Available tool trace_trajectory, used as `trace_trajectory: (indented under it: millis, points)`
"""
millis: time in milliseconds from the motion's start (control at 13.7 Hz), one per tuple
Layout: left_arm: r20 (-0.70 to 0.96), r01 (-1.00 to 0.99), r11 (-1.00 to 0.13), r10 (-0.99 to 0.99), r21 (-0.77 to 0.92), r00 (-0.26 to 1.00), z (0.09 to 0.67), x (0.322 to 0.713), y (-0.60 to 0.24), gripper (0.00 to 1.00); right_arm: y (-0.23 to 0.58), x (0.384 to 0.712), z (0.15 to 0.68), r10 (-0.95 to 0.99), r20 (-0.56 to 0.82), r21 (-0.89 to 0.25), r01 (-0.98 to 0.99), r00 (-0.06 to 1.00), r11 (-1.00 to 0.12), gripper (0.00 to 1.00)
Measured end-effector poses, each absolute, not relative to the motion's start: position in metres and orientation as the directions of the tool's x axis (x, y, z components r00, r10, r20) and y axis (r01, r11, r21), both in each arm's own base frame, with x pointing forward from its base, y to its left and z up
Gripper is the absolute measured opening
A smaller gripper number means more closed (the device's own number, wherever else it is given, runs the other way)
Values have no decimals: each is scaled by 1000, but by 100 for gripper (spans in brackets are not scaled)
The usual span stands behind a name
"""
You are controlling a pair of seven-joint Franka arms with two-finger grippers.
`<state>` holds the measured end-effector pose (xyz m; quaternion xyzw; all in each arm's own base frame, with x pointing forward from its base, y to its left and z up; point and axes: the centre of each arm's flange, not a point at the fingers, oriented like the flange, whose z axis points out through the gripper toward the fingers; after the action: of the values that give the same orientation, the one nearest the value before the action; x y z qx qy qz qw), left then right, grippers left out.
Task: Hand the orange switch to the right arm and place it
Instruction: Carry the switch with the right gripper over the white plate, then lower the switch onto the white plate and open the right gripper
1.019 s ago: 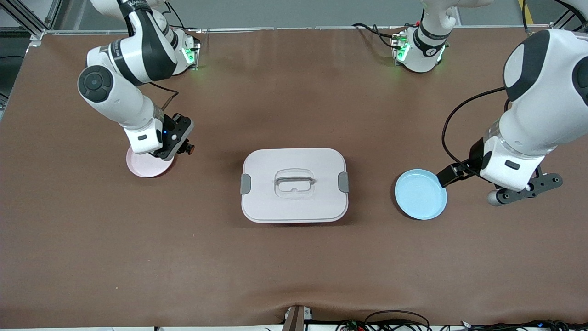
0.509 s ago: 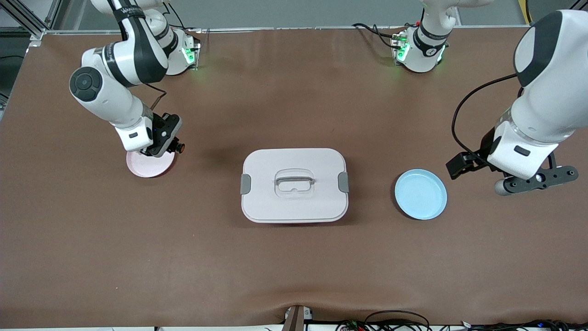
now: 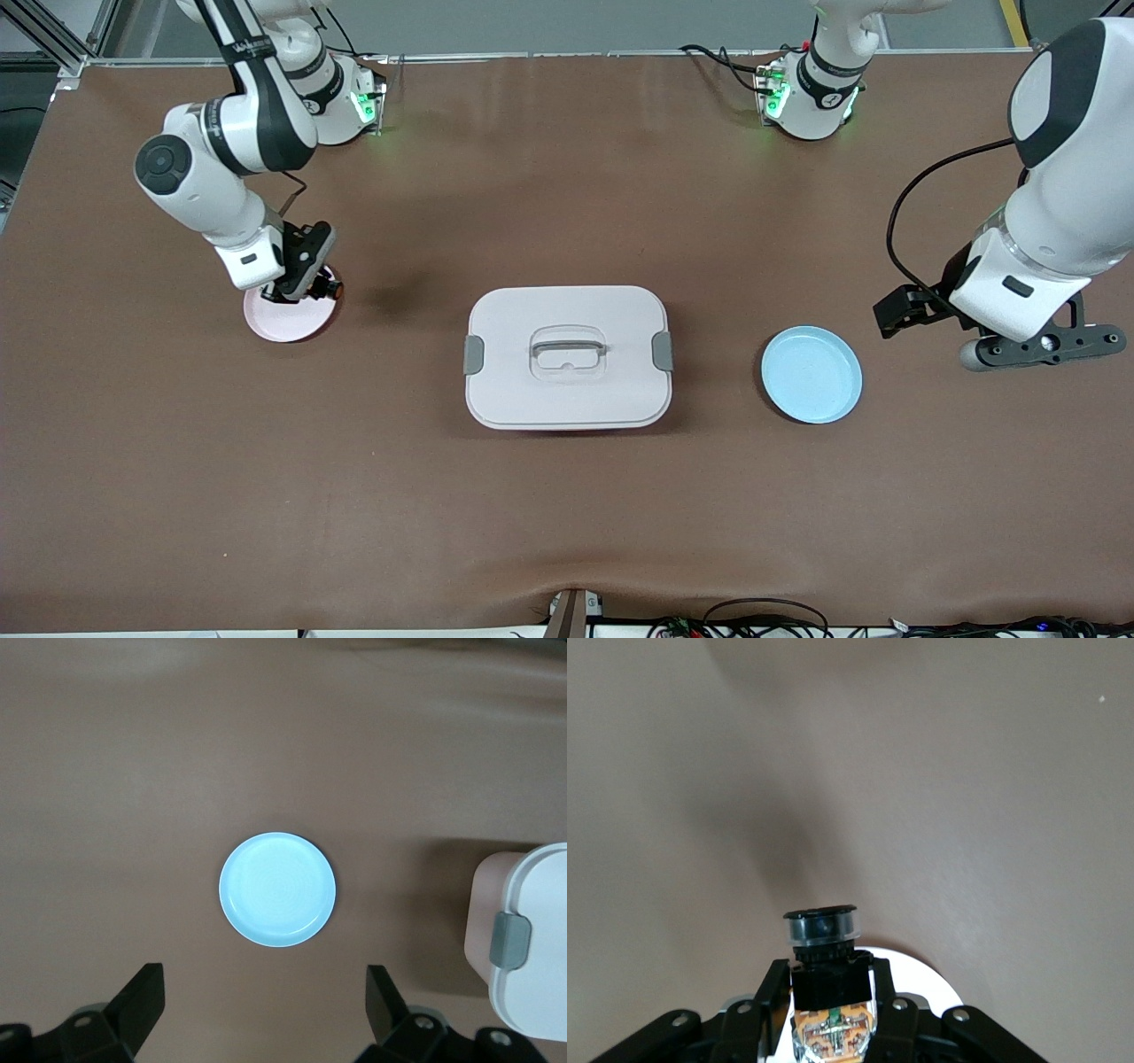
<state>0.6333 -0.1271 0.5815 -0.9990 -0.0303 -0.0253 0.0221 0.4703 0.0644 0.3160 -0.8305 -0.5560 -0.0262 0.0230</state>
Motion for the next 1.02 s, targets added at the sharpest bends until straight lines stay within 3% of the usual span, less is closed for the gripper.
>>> trace_trajectory:
  millis: [364,1019]
  points:
    - [48,33,-998,31,-45,998,580,633,-127,100,14,466,304,957,72,27,959,280,-282,42]
    - [54,49,-998,47,-47,997,587,632,-110,100,-19,453,237,972,54,76,970,227,-231,42]
